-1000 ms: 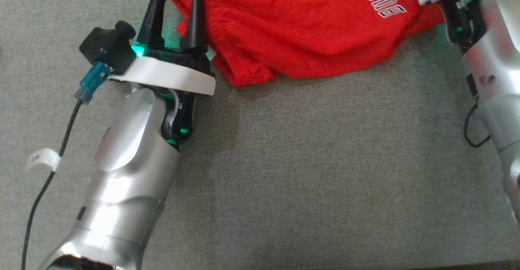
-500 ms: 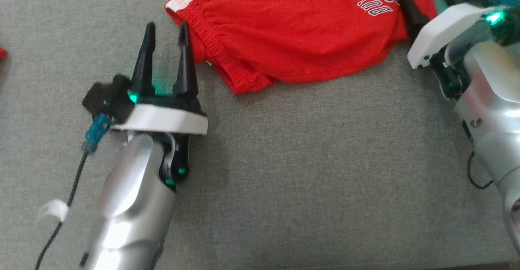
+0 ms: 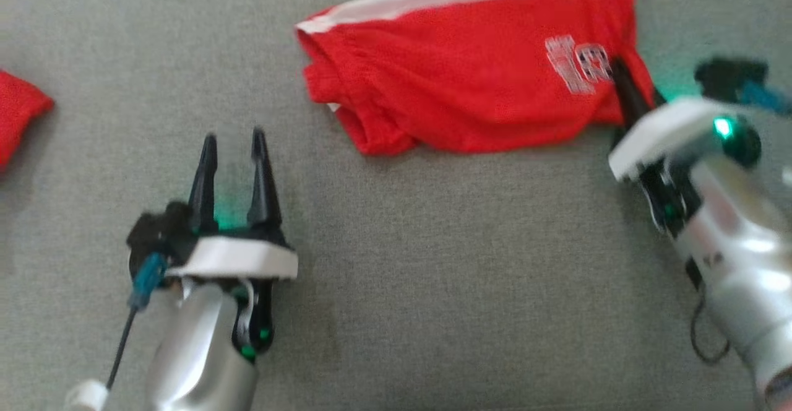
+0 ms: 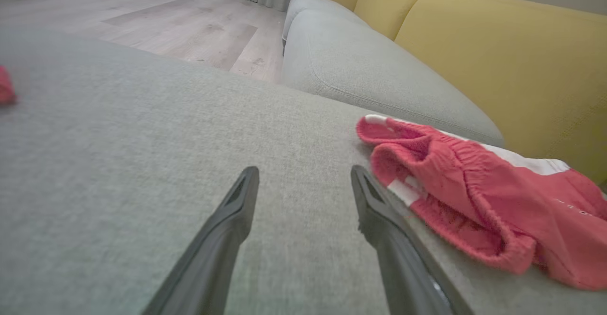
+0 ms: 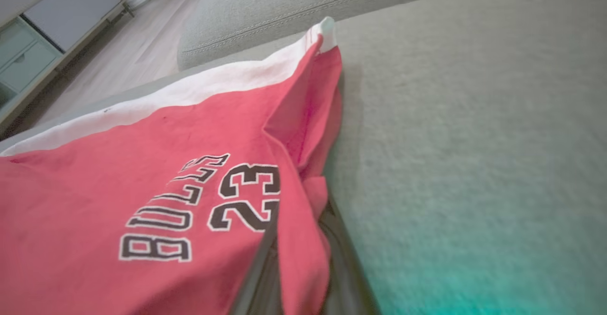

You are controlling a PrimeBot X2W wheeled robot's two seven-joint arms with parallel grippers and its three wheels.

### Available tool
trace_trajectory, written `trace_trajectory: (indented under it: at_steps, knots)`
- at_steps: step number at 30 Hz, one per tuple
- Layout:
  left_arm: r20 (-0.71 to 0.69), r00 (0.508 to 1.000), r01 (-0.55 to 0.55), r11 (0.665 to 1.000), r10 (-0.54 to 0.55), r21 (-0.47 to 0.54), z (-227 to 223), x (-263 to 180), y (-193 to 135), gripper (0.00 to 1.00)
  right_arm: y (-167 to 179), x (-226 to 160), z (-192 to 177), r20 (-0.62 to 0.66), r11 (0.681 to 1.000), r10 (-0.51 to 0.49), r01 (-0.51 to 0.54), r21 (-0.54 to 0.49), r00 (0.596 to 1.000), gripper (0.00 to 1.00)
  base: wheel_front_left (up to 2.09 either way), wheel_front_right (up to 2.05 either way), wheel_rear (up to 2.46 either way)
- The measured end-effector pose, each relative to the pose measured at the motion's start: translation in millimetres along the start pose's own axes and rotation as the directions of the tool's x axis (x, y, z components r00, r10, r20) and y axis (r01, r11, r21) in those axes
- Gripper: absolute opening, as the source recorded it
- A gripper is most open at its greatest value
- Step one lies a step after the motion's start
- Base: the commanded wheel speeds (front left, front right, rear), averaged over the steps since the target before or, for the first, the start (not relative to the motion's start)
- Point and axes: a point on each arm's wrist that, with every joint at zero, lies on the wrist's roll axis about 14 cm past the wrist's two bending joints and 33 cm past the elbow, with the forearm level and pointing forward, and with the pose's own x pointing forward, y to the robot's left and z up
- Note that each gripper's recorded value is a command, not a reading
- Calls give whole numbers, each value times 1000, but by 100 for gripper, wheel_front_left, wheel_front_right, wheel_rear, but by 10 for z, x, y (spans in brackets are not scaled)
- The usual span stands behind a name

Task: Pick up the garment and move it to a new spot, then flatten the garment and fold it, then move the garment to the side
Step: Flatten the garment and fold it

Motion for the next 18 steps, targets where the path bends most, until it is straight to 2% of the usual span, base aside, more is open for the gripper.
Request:
trace_trajectory:
  at_steps: [5, 12, 15, 18]
  knots:
    - [-9, 1000, -18, 1000, 18, 17, -7, -276, 33, 100, -198, -361, -123, 33, 993, -69, 65, 95, 997, 0, 0, 0, 0]
    - [-15, 1000, -13, 999, 13, 45, -17, -587, 10, 100, -380, -737, -230, 47, 985, -124, 118, 128, 991, 0, 0, 0, 0]
    - [-22, 1000, -9, 999, 10, 47, -43, -670, -6, 100, -320, -719, -85, 90, 992, -97, 89, 90, 991, 0, 0, 0, 0]
    - [-28, 1000, -4, 999, 6, 52, -61, -725, -21, 100, -33, -594, 182, 155, 999, -11, 5, 38, 988, 0, 0, 0, 0]
